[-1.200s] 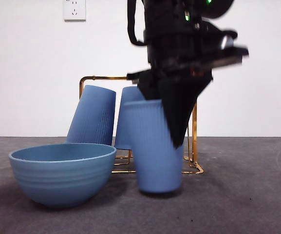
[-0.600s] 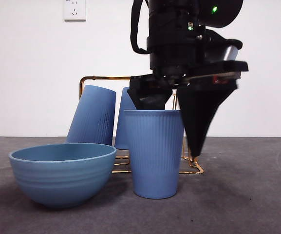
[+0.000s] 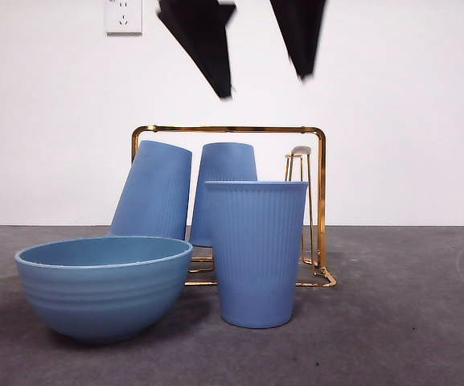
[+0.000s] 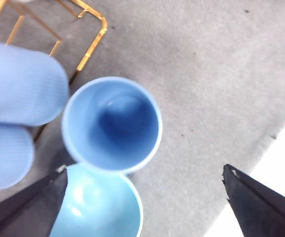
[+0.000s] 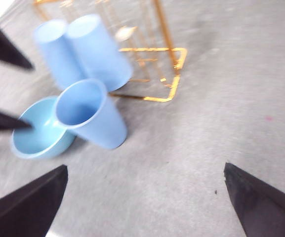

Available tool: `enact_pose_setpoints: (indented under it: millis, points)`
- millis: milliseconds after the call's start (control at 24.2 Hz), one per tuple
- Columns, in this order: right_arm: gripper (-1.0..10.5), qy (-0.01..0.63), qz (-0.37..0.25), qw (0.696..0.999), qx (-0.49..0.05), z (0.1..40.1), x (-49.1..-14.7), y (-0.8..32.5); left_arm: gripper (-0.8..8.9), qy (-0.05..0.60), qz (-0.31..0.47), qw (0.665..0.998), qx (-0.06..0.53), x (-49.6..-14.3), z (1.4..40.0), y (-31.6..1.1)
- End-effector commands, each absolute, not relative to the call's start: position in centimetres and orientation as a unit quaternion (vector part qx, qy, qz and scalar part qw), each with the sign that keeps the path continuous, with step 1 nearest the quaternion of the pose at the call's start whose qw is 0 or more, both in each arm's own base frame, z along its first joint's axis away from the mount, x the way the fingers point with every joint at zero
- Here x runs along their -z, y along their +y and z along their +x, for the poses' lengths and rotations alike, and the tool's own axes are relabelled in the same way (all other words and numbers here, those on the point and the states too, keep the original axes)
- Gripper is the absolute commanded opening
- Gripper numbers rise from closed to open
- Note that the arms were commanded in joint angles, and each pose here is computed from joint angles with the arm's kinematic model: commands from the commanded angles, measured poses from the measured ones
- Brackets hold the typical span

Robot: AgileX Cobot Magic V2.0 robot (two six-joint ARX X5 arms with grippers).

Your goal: Right arm lift cup from the cupboard, then place it on the right of the bowl

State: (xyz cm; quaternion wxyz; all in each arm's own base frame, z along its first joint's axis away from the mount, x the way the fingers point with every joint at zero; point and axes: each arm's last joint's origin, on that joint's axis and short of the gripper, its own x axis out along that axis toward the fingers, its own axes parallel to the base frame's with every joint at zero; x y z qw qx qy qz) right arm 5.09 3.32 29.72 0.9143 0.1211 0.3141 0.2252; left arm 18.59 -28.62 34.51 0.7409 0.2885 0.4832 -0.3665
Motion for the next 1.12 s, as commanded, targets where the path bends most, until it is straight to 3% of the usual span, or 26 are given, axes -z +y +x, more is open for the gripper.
enact_pose_setpoints:
  millis: [41, 207, 372, 620, 827, 993, 1034, 1075, 1117]
  points:
    - [5.1, 0.301, 0.091, 0.917, -0.245, 5.0, -30.1, 3.4, 5.00, 0.471, 0.276, 0.754, 0.365, -35.6, 17.8, -27.1]
    - [5.1, 0.292, 0.068, 0.920, -0.253, 5.1, -30.1, 3.4, 5.00, 0.463, 0.256, 0.770, 0.357, -35.8, 16.2, -23.3]
    - [5.1, 0.293, 0.071, 0.918, -0.256, 5.0, -30.1, 3.4, 5.00, 0.447, 0.196, 0.809, 0.326, -35.4, 14.4, -17.8]
    - [5.1, 0.292, 0.070, 0.918, -0.258, 5.1, -30.1, 3.4, 4.99, 0.328, 0.090, 0.892, 0.299, -33.0, 10.4, -9.8]
    - [5.1, 0.291, 0.071, 0.915, -0.271, 5.0, -30.2, 3.5, 4.95, 0.313, 0.001, 0.911, 0.267, -30.0, 7.6, -6.6]
    - [5.1, 0.292, 0.070, 0.912, -0.281, 5.0, -30.2, 3.5, 4.95, 0.301, -0.028, 0.916, 0.265, -29.9, 6.5, -5.6]
    - [5.1, 0.292, 0.070, 0.911, -0.281, 5.0, -30.2, 3.5, 4.71, 0.298, -0.030, 0.916, 0.266, -30.0, 6.3, -5.4]
    - [4.8, 0.293, 0.071, 0.911, -0.283, 5.0, -30.2, 3.5, 3.26, 0.297, -0.030, 0.917, 0.266, -30.0, 6.2, -5.3]
    - [2.4, 0.294, 0.072, 0.909, -0.286, 5.0, -30.2, 3.6, 0.22, 0.296, -0.026, 0.917, 0.267, -30.0, 6.1, -5.2]
